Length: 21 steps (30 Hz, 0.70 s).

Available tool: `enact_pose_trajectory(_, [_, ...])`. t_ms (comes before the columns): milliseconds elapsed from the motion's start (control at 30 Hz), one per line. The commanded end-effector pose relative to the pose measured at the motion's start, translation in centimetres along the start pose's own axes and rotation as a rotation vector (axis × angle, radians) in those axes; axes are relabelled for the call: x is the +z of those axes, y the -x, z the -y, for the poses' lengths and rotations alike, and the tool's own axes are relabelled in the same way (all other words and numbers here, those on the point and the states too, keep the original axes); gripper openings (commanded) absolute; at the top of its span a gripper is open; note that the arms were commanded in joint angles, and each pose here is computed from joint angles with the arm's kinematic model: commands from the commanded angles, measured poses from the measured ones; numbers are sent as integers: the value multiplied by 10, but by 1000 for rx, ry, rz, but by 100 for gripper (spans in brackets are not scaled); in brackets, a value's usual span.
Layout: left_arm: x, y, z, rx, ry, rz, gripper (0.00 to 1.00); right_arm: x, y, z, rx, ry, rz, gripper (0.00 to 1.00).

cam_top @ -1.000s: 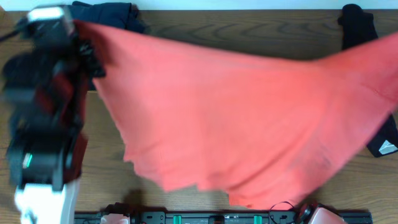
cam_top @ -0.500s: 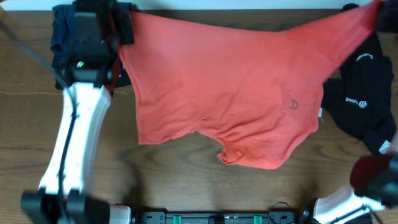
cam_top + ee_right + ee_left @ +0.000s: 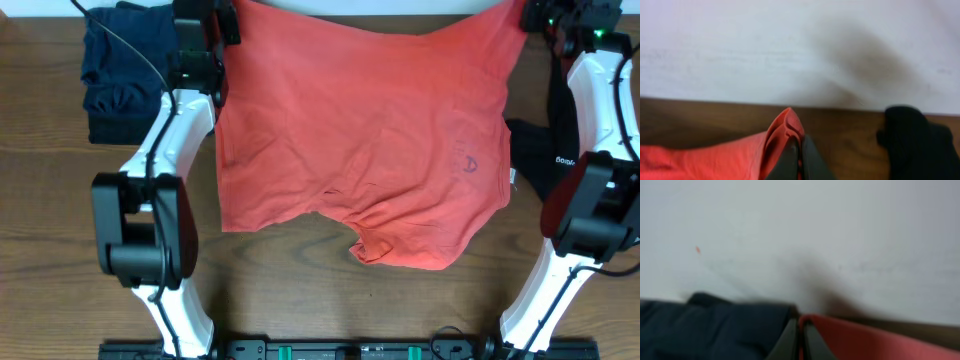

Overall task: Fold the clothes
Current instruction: 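Lower the spread shirt flat onto the table with both grippers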

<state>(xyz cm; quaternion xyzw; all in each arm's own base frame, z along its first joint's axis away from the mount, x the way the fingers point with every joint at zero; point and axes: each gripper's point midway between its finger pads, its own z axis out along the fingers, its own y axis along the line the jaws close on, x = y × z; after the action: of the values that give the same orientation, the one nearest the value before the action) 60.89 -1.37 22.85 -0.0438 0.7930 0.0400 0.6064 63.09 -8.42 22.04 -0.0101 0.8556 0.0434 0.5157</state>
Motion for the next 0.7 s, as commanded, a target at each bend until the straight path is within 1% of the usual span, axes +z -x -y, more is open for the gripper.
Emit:
enact_pose_trajectory(0, [10, 13, -7, -13, 24, 45, 6, 7, 5, 1, 29, -9, 33, 1])
enact_pose_trajectory(200, [18, 29, -4, -15, 22, 58, 6, 7, 17, 2, 20, -12, 79, 1])
enact_pose_trajectory(400, [16, 39, 6, 1, -38, 10, 6, 5, 18, 2, 22, -13, 70, 1])
enact_pose_trajectory(533, [15, 21, 6, 15, -37, -73, 6, 4, 6, 1, 17, -10, 13, 1])
enact_pose_trajectory(667, [8, -18, 3, 41, -30, -233, 6, -2, -21, -1, 22, -2, -118, 1])
